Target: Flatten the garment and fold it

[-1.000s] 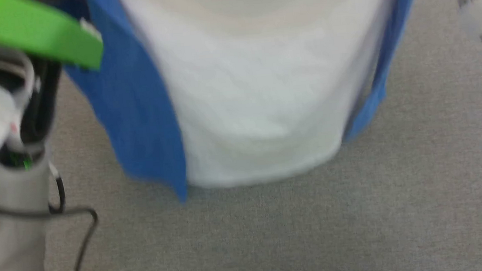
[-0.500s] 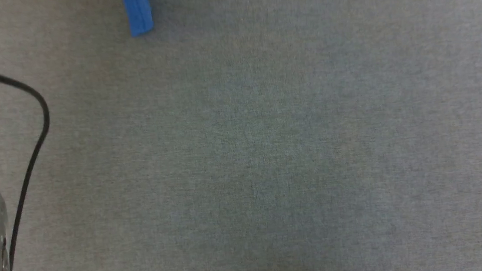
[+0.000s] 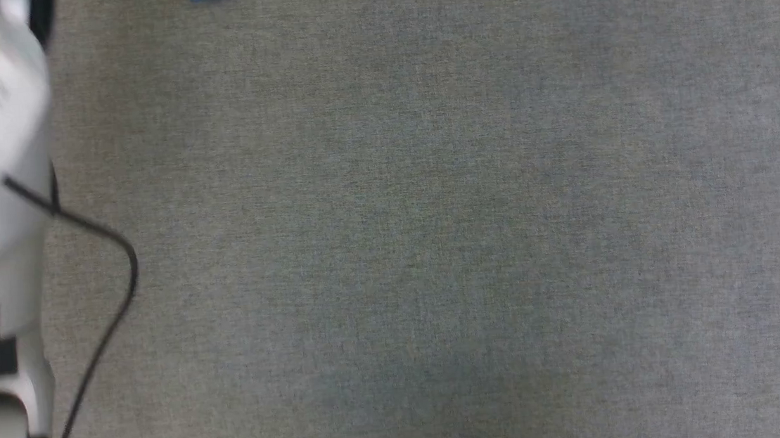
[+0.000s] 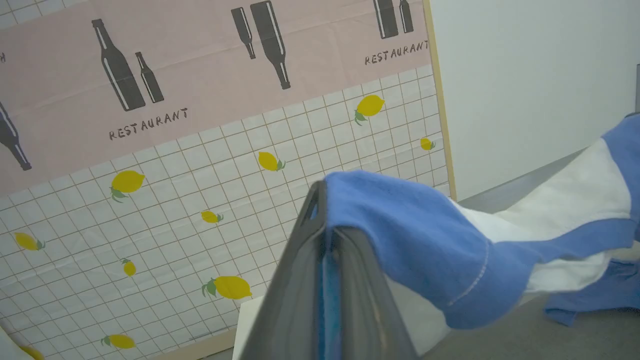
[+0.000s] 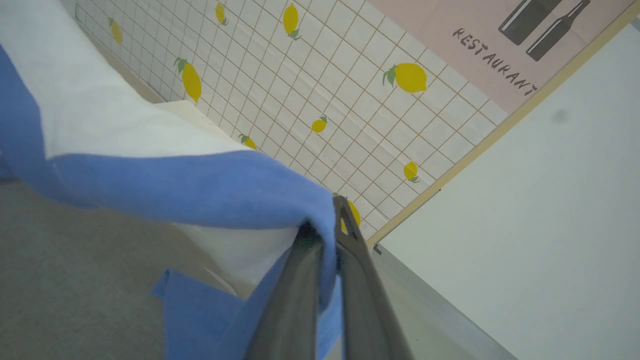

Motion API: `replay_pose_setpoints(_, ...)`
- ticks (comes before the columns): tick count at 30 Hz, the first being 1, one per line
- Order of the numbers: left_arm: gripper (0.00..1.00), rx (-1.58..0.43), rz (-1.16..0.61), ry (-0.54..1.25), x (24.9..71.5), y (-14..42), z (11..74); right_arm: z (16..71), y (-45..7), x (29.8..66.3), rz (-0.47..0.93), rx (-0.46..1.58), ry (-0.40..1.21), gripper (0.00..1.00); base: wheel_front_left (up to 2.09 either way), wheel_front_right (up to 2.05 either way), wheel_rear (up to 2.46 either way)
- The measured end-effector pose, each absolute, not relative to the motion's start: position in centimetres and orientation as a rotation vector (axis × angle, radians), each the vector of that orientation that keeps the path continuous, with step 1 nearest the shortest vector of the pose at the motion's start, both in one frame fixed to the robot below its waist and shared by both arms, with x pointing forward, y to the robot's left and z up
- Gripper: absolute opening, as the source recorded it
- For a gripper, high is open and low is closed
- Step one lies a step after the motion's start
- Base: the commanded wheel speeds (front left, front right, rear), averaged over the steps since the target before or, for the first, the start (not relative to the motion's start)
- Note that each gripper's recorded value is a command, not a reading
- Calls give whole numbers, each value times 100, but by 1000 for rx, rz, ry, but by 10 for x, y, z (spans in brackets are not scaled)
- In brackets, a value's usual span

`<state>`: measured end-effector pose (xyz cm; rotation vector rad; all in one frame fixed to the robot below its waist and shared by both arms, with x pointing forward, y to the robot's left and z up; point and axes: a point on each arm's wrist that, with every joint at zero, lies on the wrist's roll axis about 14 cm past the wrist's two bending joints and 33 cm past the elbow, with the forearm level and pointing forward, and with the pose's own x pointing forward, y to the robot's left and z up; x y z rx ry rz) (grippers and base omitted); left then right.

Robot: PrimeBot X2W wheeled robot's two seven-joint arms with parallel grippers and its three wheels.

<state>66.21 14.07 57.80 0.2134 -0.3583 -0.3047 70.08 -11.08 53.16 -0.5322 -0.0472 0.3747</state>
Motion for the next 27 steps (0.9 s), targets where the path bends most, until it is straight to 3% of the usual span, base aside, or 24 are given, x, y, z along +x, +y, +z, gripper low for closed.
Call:
replay_pose_setpoints(10, 0, 120, -370, -263, 572, 127, 539, 502, -141, 605, 387, -390, 74, 0, 0, 0, 0)
replay_pose_setpoints(19, 0, 91, -408, 6, 487, 119, 487, 486, -166, 513, 299, -280, 200, 0, 0, 0, 0)
replay_pose_setpoints(27, 0, 103, -466, 274, 422, 105, 443, 475, -173, 459, 268, -253, 292, 0, 0, 0, 0)
